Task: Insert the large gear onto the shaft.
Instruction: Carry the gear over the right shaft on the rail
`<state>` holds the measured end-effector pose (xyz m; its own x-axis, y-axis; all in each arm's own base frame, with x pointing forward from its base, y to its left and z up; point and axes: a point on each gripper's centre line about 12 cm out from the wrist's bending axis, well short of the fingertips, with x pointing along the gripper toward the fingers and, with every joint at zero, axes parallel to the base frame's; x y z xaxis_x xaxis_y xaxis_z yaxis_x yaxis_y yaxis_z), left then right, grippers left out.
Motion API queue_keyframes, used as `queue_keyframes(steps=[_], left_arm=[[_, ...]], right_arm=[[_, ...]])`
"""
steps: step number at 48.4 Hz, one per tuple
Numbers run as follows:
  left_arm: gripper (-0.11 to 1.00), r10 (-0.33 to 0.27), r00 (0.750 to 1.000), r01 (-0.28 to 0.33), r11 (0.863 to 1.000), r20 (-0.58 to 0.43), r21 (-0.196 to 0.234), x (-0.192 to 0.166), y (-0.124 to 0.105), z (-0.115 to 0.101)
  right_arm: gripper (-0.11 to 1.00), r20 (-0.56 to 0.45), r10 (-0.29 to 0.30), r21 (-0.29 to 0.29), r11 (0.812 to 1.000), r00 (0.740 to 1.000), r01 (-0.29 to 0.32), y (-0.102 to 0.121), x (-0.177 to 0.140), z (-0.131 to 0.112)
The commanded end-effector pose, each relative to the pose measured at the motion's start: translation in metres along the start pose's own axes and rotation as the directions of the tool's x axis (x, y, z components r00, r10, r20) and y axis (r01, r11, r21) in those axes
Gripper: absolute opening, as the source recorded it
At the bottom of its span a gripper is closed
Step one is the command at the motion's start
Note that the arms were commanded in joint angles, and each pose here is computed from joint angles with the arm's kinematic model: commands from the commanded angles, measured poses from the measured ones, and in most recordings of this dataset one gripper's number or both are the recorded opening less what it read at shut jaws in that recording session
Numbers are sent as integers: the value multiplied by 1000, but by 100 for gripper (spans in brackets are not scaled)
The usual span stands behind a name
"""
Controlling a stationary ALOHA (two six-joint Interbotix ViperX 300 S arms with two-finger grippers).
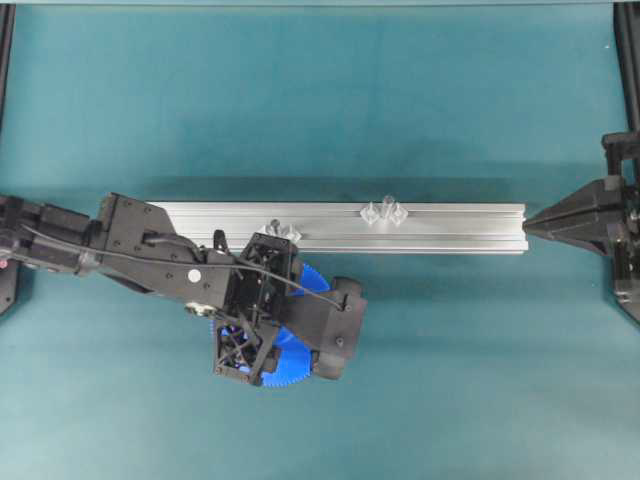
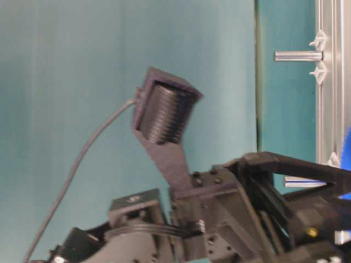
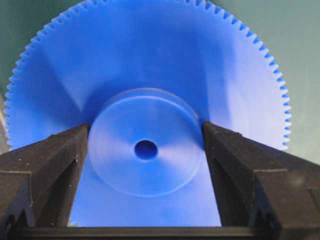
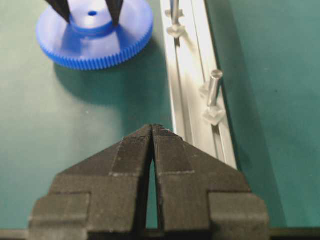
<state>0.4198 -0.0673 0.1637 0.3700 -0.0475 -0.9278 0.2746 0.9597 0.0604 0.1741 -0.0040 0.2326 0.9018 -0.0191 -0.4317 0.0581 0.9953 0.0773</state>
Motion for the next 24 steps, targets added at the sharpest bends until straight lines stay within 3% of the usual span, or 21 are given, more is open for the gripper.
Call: queue_keyframes(steps=[1,8,24], left_arm=[[79,17,994,-17,1000,106,-1,-35,5,21],[79,38,987,-38,999,153,0,-51,16,30],[79,88,976,-105,991,198,77,-82,52,46]], right_arm=[[9,8,0,10,1000,1000,0,0,0,4],[9,3,0,8,1000,1000,0,0,0,2],[9,2,-1,8,1000,1000,1,0,1,1]])
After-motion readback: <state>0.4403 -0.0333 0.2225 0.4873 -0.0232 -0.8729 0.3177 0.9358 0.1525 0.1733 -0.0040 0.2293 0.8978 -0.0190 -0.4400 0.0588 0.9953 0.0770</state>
